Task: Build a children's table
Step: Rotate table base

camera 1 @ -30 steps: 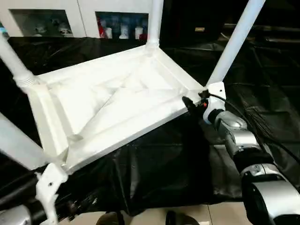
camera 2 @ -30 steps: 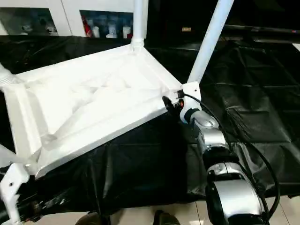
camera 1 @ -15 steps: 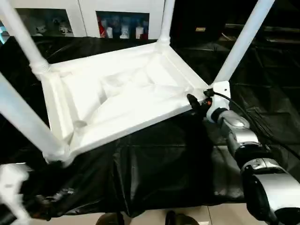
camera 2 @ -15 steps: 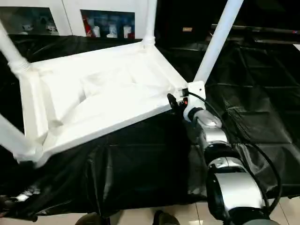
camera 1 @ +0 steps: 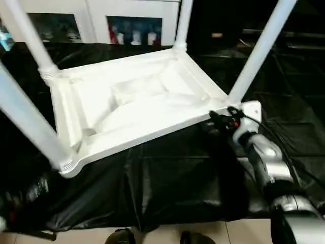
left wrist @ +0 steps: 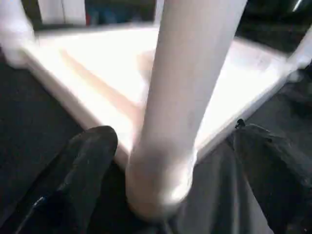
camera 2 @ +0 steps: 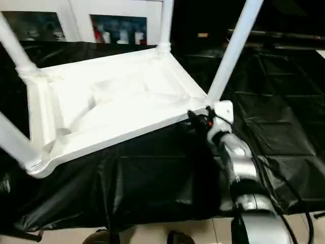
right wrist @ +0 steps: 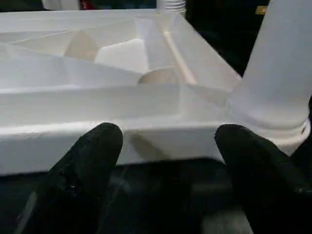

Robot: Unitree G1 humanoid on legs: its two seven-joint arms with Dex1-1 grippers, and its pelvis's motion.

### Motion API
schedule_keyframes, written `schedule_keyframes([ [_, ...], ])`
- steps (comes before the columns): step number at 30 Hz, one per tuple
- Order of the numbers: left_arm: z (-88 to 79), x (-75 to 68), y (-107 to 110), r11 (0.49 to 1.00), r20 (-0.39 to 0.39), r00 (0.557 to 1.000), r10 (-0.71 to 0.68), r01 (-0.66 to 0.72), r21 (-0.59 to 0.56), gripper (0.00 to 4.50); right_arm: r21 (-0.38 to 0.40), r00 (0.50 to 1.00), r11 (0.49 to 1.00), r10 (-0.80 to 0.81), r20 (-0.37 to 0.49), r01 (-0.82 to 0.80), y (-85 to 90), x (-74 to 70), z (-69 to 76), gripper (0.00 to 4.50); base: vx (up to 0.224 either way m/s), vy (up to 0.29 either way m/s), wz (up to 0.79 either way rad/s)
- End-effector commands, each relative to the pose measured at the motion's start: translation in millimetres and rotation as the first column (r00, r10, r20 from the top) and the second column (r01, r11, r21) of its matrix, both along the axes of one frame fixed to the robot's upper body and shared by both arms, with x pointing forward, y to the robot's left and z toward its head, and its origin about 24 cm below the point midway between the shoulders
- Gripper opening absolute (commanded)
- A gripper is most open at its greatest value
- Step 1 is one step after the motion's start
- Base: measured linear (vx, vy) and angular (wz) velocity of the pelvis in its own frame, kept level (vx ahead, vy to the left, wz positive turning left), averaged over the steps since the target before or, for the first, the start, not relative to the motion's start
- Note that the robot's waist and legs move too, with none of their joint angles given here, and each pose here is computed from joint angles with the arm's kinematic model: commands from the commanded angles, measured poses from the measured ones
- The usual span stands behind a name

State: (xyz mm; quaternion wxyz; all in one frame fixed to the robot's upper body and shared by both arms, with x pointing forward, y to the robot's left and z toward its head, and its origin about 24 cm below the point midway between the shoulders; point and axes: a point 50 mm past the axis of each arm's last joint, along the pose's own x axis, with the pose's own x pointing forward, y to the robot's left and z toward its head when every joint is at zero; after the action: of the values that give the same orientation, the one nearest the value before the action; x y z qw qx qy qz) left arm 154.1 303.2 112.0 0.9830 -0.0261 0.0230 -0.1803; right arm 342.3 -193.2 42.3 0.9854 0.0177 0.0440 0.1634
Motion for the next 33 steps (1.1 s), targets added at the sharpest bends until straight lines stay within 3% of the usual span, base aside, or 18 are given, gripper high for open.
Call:
schedule_keyframes([
  [1,-1.4,9.3,-8.5,0.998,0.006,0.999,-0.035,0.036,-0.048,4.46,0.027,1.0,1.0,-0.014,-0.011,0.014,1.6,-2.3,-3.0,3.68,0.0,0.0,0.0],
  [5,-2.7,23.6,-16.4,0.996,0.02,0.997,-0.076,0.077,-0.055,4.46,0.04,0.999,0.999,-0.035,-0.033,0.037,6.3,-3.1,-7.3,3.68,0.0,0.0,0.0],
  [8,-7.5,48.3,-26.0,0.994,0.033,0.995,-0.095,0.097,-0.048,4.46,0.047,0.998,0.998,-0.049,-0.049,0.051,18.0,-1.5,-9.9,3.68,0.0,0.0,0.0],
  [10,-9.6,55.0,-29.2,0.994,0.03,0.995,-0.096,0.098,-0.046,4.46,0.046,0.998,0.998,-0.038,-0.047,0.04,24.1,-1.3,-9.0,3.68,0.0,0.0,0.0],
  [17,-4.5,60.0,-48.5,0.975,0.055,0.981,-0.186,0.192,-0.114,4.46,0.05,0.998,0.999,0.002,-0.065,0.001,32.9,0.9,-9.7,3.68,0.0,0.0,0.0],
  [19,-2.7,59.9,-61.8,0.95,0.046,0.961,-0.274,0.277,-0.145,4.46,0.024,0.996,1.0,0.016,-0.089,-0.013,36.7,2.7,-11.8,3.68,0.0,0.0,0.0],
  [21,0.5,57.2,-89.0,0.867,0.023,0.886,-0.464,0.459,-0.196,4.46,-0.018,0.991,0.999,0.034,-0.129,-0.037,43.1,7.3,-14.2,3.68,0.0,0.0,0.0],
  [24,7.3,54.9,-115.1,0.749,0.025,0.775,-0.632,0.618,-0.239,4.46,-0.047,0.986,0.997,0.06,-0.158,-0.069,50.4,11.7,-14.4,3.68,0.0,0.0,0.0],
  [27,12.5,55.3,-127.4,0.689,0.044,0.721,-0.691,0.676,-0.259,4.46,-0.054,0.983,0.995,0.078,-0.165,-0.088,55.1,13.0,-14.0,3.68,0.0,0.0,0.0],
  [28,12.5,55.3,-127.4,0.689,0.044,0.721,-0.691,0.676,-0.259,4.46,-0.054,0.983,0.995,0.078,-0.165,-0.088,55.1,13.0,-14.0,3.68,0.0,0.0,0.0],
  [29,15.6,56.8,-140.2,0.635,0.064,0.672,-0.737,0.723,-0.272,4.46,-0.058,0.981,0.992,0.098,-0.168,-0.109,60.8,13.9,-13.5,3.68,0.0,0.0,0.0],
  [30,15.6,56.8,-140.2,0.635,0.064,0.672,-0.737,0.723,-0.272,4.46,-0.058,0.981,0.992,0.098,-0.168,-0.109,60.8,13.9,-13.5,3.68,0.0,0.0,0.0],
  [31,17.0,60.6,-152.7,0.587,0.086,0.631,-0.771,0.756,-0.288,4.46,-0.051,0.978,0.989,0.129,-0.165,-0.139,69.1,14.4,-11.9,3.68,0.0,0.0,0.0],
  [33,18.2,63.4,-161.4,0.552,0.096,0.601,-0.793,0.777,-0.304,4.46,-0.045,0.974,0.985,0.157,-0.162,-0.167,75.8,14.9,-10.8,3.68,0.0,0.0,0.0],
])
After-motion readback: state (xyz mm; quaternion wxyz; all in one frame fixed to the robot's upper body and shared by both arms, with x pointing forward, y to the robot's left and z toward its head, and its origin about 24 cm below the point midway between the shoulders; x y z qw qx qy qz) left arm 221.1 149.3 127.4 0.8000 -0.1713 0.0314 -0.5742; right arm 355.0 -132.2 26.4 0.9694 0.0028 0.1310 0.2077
